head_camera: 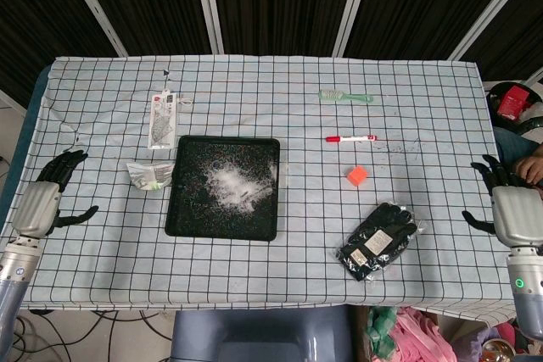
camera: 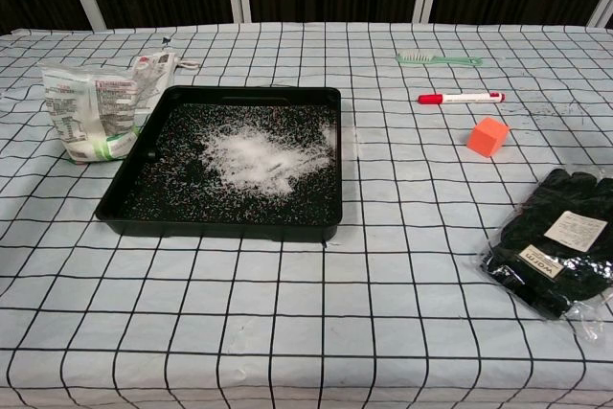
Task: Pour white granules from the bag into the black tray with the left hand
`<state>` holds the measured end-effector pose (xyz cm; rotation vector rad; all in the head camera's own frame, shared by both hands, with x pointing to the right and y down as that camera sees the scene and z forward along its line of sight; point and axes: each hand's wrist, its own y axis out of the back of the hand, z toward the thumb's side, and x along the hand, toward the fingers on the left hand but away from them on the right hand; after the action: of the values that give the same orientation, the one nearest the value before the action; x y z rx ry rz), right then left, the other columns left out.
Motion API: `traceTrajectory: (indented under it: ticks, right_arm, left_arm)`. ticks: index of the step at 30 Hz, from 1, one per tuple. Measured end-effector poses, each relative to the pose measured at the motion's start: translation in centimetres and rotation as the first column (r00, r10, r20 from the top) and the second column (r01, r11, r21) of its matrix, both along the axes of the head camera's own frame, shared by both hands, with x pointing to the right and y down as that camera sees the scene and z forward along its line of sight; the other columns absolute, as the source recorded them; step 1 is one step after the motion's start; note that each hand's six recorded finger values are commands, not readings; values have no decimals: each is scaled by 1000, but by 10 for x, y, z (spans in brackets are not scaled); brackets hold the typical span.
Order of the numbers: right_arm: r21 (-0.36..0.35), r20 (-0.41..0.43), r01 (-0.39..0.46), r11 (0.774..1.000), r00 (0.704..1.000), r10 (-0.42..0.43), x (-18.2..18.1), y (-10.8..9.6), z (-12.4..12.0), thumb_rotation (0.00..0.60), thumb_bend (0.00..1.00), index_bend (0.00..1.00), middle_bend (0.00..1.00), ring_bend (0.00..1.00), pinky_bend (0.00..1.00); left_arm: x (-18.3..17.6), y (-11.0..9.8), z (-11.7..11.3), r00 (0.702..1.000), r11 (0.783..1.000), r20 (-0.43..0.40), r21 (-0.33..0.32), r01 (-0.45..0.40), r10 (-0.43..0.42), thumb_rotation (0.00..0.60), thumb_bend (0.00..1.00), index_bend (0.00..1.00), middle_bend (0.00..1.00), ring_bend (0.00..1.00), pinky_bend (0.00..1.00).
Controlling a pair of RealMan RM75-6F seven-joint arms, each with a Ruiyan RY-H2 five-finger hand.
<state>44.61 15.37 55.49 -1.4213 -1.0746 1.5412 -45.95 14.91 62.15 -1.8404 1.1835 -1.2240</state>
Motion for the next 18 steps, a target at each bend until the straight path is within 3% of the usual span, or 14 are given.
traceTrajectory:
  ticks: [6,9,18]
  right_arm:
    - [-15,0,-64,998,998,64,11,57,7,600,115,179,99,143,306]
    - [-17,-5,-72,997,997,72,13,72,12,600,115,179,99,143,305]
    - [19,-14,-67,998,998,67,13,75,7,600,115,179,99,143,305]
  left_arm:
    - [-20,13,12,998,998,-30,-34,49,-50,600,133,65,14,0,34]
    - [-28,15,20,996,996,-40,-48,80,-82,600,133,63,15,0,50]
    - [-24,-7,69,989,984,-70,-134,117,-127,600,140,70,36,0,91]
